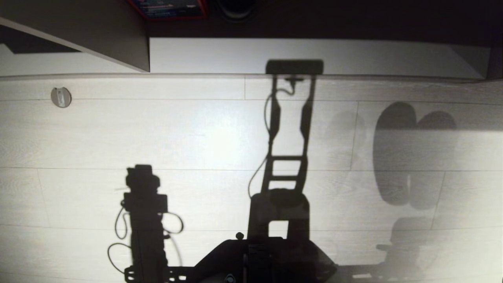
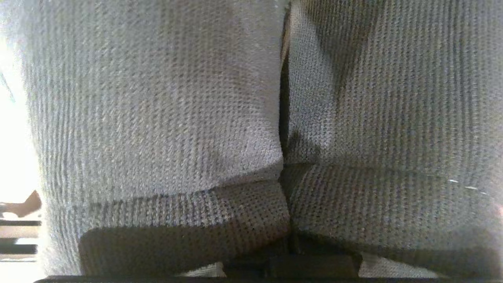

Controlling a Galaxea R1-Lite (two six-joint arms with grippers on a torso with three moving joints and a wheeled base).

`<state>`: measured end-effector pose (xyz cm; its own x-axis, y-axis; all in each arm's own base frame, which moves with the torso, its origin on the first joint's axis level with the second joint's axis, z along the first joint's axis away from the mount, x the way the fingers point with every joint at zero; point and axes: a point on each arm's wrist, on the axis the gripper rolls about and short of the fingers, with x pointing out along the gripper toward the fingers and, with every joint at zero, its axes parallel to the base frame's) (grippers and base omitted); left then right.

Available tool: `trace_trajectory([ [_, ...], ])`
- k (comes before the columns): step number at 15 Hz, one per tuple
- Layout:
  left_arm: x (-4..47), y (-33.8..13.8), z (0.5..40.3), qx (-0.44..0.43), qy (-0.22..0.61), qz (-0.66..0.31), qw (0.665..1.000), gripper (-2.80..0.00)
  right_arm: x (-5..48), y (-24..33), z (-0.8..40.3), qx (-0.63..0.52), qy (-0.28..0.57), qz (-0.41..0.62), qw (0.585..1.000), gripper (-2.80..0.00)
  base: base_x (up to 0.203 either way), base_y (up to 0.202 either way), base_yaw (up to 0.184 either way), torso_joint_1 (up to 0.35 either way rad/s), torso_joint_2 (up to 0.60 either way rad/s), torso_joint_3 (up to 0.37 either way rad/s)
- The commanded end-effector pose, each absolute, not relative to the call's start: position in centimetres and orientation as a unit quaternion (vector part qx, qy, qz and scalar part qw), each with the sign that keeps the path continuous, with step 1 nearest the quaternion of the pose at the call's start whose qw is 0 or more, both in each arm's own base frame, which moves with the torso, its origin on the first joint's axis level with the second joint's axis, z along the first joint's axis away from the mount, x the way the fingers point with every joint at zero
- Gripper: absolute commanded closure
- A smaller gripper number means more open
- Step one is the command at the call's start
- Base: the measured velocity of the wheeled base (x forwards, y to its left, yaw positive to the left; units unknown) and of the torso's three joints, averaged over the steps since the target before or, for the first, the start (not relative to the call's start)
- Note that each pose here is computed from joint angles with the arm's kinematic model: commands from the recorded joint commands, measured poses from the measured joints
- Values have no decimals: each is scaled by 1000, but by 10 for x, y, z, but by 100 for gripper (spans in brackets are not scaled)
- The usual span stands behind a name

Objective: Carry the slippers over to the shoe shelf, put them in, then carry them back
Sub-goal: Place the slippers into the shoe cabinet

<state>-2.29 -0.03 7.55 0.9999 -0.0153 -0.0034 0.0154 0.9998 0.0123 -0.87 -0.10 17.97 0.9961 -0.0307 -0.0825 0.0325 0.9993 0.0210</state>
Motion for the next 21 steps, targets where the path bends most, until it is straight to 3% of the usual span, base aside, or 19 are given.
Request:
trace_trajectory([
  [1,-23,0,75,6,1,-8,1000,0,12,-1,180,6,97,-17,995,0,0,0,0,0,0,0],
  [6,-23,0,75,6,1,-8,1000,0,44,0,157,-5,170,-8,985,0,0,0,0,0,0,0],
  [11,-23,0,75,6,1,-8,1000,0,82,2,130,-23,125,1,992,0,0,0,0,0,0,0],
  [21,-23,0,75,6,1,-8,1000,0,139,6,131,-18,71,37,997,0,0,0,0,0,0,0],
])
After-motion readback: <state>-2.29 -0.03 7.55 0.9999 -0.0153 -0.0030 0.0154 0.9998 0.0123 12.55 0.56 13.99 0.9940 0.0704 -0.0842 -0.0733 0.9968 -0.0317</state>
